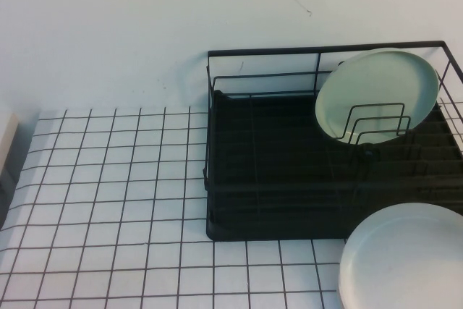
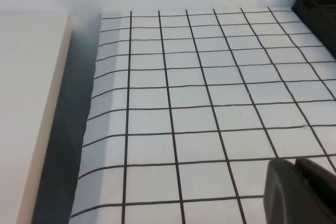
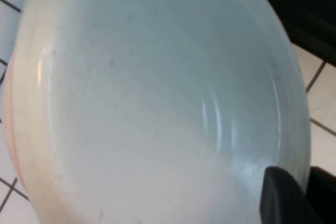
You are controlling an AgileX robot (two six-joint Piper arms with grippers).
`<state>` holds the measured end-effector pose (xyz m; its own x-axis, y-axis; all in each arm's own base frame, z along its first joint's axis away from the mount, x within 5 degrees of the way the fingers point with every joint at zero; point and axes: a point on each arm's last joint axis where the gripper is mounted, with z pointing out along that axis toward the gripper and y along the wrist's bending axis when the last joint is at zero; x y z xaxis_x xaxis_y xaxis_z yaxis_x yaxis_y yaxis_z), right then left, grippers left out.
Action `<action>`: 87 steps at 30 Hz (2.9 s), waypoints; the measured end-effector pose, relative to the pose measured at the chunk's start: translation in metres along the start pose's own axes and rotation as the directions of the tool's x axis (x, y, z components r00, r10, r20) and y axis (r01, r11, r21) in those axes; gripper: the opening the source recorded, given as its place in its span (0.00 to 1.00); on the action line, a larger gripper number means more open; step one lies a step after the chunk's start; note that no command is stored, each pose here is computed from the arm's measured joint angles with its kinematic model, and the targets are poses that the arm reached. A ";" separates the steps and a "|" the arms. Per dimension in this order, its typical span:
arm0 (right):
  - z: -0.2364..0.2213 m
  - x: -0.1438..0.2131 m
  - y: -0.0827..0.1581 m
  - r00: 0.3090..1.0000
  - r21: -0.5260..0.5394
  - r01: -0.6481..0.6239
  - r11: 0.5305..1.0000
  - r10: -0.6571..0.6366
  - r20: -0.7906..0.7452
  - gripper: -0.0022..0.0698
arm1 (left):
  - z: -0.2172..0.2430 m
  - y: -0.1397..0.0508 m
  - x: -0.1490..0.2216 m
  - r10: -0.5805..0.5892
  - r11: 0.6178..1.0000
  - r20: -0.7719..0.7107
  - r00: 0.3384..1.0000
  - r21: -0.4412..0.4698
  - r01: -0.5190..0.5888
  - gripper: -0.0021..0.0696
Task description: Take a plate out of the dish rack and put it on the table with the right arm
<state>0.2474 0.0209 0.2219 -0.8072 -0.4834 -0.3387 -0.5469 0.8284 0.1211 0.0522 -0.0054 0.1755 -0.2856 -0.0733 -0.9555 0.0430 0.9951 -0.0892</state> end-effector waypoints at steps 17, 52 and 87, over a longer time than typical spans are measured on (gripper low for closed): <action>-0.036 -0.024 -0.004 0.997 0.061 0.006 0.998 -0.011 0.072 0.21 | 0.000 0.000 0.000 0.000 1.000 0.000 1.000 0.000 0.000 0.02; -0.199 0.049 0.111 0.776 0.330 0.122 0.936 -0.297 0.556 0.03 | 0.000 0.000 0.000 -0.002 1.000 0.000 1.000 0.000 0.002 0.02; -0.030 0.177 0.093 0.619 0.405 -0.392 0.826 -0.089 0.780 0.03 | 0.000 0.000 0.000 0.000 1.000 0.000 1.000 0.000 0.000 0.02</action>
<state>0.0468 0.0035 0.2010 -0.2775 -0.1521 -0.9486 -0.0447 0.9884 -0.1454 0.0522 -0.0054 0.1755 -0.2856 -0.0733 -0.9555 0.0430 0.9951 -0.0892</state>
